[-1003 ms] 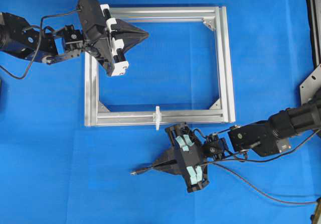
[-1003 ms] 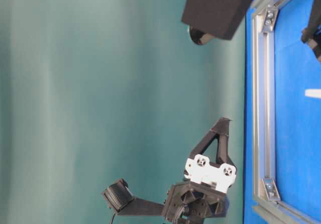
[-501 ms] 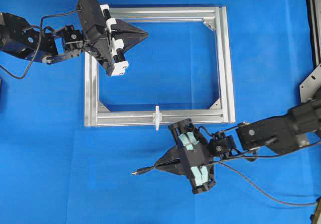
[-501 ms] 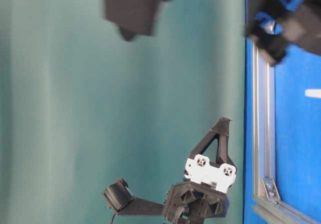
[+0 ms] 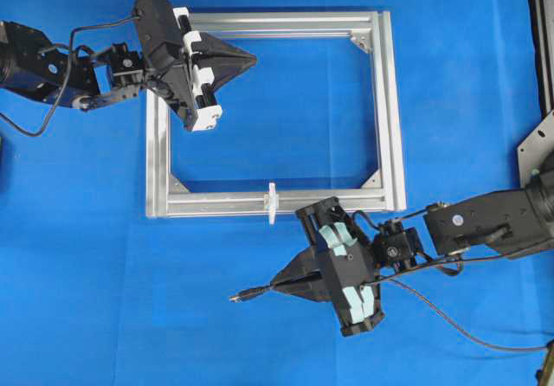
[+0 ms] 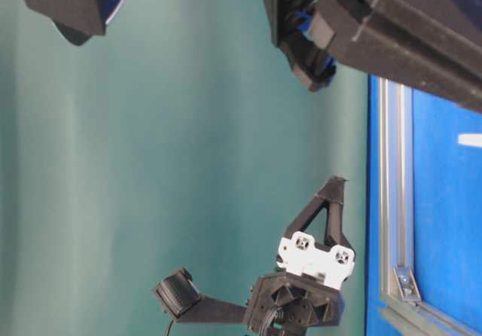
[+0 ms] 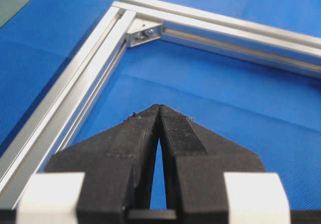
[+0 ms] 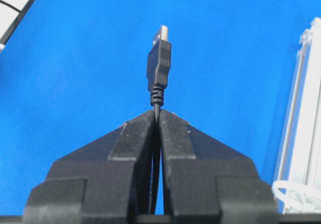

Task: Insert the wire through the string loop located in the center.
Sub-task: 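Lift the held USB cable slightly with the right gripper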

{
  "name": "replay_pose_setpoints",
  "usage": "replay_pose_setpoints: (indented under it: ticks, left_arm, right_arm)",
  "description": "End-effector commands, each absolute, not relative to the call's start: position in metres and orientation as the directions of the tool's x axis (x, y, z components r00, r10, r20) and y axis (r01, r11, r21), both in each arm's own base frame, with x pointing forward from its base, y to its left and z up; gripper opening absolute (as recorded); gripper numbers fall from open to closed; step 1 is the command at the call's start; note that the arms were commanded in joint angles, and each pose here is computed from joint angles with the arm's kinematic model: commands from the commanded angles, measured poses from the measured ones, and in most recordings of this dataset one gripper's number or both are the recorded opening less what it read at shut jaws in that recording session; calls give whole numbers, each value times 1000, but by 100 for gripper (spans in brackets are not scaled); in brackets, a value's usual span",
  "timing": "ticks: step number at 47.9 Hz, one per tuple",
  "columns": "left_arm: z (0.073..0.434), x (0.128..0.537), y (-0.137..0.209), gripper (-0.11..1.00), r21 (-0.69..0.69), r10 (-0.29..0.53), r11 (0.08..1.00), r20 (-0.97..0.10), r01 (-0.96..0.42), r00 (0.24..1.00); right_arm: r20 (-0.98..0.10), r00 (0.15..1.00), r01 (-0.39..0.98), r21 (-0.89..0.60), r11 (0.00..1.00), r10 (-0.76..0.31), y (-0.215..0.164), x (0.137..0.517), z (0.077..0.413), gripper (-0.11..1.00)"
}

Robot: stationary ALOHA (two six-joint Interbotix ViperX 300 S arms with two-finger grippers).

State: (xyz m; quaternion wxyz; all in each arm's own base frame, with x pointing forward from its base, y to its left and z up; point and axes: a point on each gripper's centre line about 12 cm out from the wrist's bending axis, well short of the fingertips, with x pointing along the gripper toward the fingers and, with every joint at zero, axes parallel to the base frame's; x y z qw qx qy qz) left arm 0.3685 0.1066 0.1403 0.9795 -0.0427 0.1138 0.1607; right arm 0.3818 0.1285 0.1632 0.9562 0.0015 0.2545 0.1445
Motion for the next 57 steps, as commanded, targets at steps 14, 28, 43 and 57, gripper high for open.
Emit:
replay_pose_setpoints:
  ticks: [14,28,43,57]
  left_arm:
    - [154,370,106,0,-48,304,947,-196,-319,932]
    - [155,371,106,0,-49,304,947,-195,-319,933]
    - [154,371,106,0,-48,305,946,-196,-320,932]
    - [155,371,106,0,-49,304,947,-195,-319,933]
  right_arm:
    - [-447,847,-284,77,956,288,131,384,179,-3]
    - [-448,846,-284,77,956,288,131,384,179,-3]
    - [-451,845,-284,77,956,287,131,384,178,-3]
    - [-452,844,-284,77,956,287,131,383,178,-3]
